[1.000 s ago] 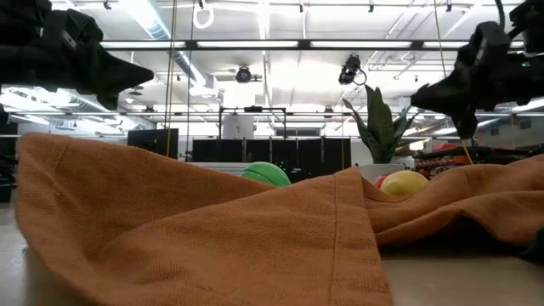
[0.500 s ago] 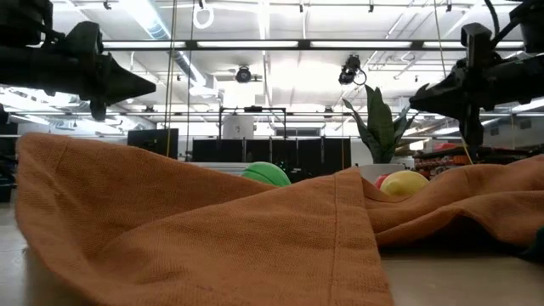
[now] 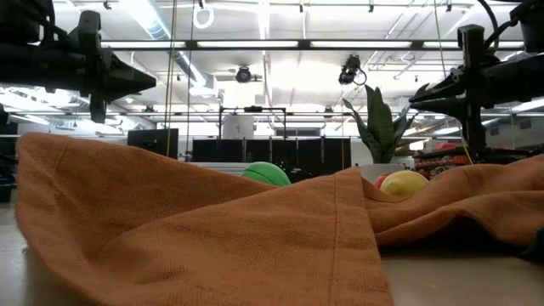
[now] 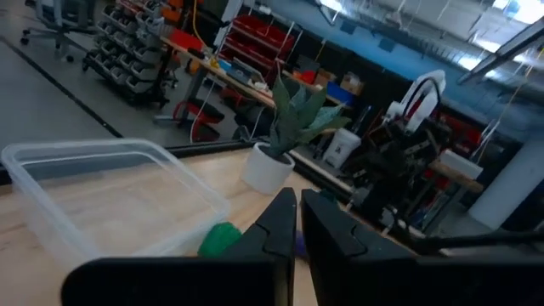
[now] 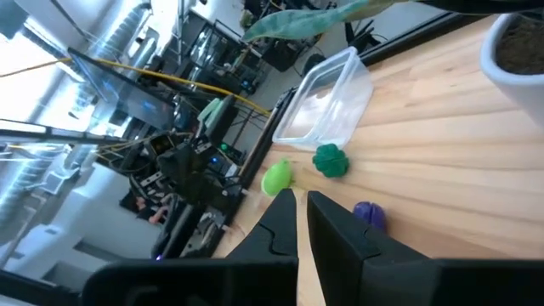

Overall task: Pick and placing Produce into tupperware
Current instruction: Put the green melon into the transparent bin

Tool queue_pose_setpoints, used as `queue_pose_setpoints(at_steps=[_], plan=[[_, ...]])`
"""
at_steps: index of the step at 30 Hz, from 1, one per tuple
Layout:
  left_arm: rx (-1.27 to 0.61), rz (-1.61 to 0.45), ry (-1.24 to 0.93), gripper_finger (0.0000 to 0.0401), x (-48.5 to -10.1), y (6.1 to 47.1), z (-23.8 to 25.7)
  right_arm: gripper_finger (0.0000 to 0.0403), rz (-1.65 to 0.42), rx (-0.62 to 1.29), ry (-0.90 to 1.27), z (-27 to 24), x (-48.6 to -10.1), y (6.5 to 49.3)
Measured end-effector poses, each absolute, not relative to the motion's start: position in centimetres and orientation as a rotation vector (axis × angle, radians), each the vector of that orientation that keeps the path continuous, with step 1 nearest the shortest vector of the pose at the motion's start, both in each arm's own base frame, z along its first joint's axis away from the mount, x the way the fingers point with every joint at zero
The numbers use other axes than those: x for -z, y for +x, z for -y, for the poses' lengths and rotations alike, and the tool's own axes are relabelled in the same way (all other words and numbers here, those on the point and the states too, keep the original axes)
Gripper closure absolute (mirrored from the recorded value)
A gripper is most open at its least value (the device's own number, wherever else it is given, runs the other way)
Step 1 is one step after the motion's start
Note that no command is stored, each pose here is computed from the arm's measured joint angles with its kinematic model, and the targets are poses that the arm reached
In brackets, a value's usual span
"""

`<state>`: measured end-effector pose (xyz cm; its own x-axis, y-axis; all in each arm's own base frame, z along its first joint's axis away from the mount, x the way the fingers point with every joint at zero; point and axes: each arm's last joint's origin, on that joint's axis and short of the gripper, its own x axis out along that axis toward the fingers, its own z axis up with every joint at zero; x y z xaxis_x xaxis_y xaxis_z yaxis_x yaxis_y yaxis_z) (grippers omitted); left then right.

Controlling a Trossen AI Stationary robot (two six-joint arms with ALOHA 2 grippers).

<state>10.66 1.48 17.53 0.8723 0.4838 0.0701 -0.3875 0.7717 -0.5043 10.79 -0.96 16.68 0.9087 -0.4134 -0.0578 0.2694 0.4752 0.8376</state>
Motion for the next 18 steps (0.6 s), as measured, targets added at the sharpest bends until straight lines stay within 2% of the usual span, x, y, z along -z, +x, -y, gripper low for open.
queue_pose_setpoints(at_steps=[9,18], plan=[[-0.447,0.259,-0.596,0.0365,-18.7,10.6,-1.5,0.0402,0.252,0.338,0.991,0.9,-18.2,10.8],[-0.430,0.302,-0.546,0.0386,-22.7,10.8,-1.4,0.0401,0.244,0.321,0.800,0.8,-24.2,11.3]])
